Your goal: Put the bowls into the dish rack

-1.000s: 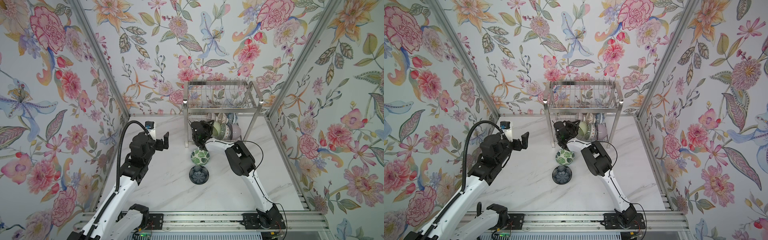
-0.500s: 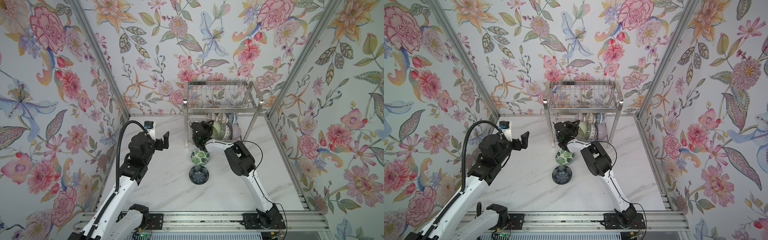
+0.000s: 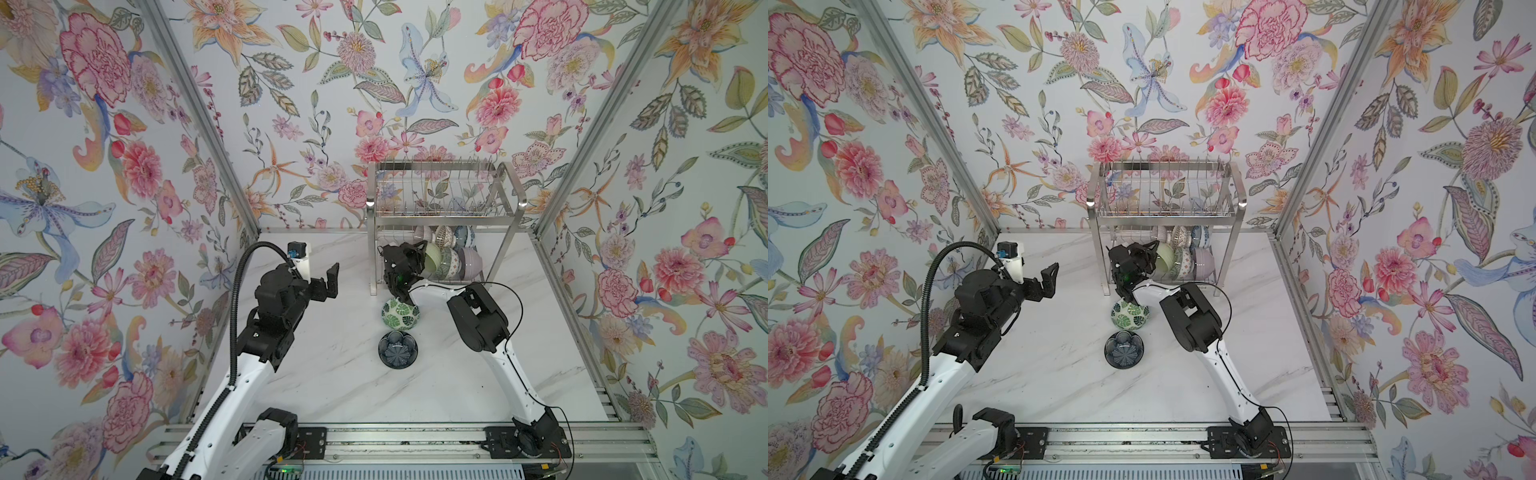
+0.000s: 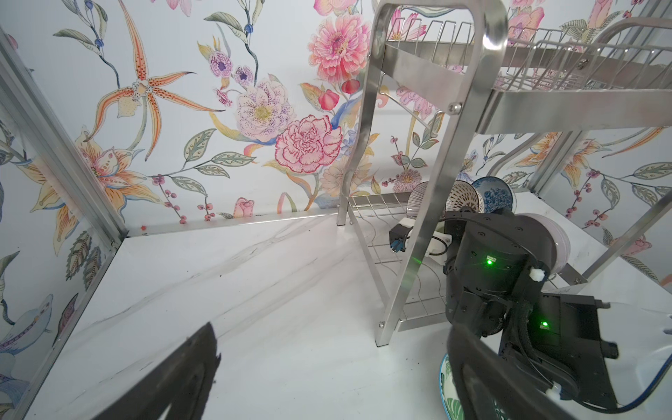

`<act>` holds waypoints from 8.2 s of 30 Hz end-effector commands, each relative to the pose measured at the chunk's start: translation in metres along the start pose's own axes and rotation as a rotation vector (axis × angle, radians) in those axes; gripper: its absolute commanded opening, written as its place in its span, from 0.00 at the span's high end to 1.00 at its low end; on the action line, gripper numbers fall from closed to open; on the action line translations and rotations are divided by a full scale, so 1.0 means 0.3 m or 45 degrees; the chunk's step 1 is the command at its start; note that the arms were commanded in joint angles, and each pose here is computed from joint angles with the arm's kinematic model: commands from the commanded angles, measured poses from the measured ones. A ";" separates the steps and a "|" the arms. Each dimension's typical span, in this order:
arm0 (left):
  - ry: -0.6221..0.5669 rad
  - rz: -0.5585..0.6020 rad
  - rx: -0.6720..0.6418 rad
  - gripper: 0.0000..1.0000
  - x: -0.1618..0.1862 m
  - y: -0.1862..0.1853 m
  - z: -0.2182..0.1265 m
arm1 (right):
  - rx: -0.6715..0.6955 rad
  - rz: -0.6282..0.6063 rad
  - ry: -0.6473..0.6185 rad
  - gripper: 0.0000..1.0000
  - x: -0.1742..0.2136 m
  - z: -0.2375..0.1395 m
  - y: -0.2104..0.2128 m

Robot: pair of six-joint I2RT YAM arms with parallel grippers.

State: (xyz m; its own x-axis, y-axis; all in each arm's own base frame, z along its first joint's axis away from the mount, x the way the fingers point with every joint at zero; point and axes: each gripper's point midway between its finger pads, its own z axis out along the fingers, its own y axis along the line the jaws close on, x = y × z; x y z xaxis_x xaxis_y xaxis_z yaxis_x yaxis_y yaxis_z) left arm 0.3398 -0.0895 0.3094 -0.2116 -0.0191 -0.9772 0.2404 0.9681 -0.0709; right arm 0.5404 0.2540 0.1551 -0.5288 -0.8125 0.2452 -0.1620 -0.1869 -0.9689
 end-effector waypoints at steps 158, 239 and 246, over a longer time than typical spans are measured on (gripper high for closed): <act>0.935 -0.160 0.325 0.25 0.844 -0.480 0.353 | -1.248 1.719 -0.720 0.01 0.558 -0.345 -0.120; 0.087 0.096 0.371 1.00 -0.022 -0.534 0.332 | -1.417 1.998 -1.110 0.00 0.626 -0.477 -0.344; -0.079 0.041 0.445 1.00 -0.128 -0.612 0.333 | -1.540 2.086 -1.166 0.11 0.544 -0.497 -0.373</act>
State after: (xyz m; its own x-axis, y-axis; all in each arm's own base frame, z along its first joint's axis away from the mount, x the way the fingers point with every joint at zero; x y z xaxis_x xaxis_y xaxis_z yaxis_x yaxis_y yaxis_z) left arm 0.3954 -0.2745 0.2862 -0.2757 0.1018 -0.9558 0.5179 0.8535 -0.0584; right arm 0.3449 0.2112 0.2880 -0.3602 0.0439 -0.9319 -0.5585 0.7899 0.2530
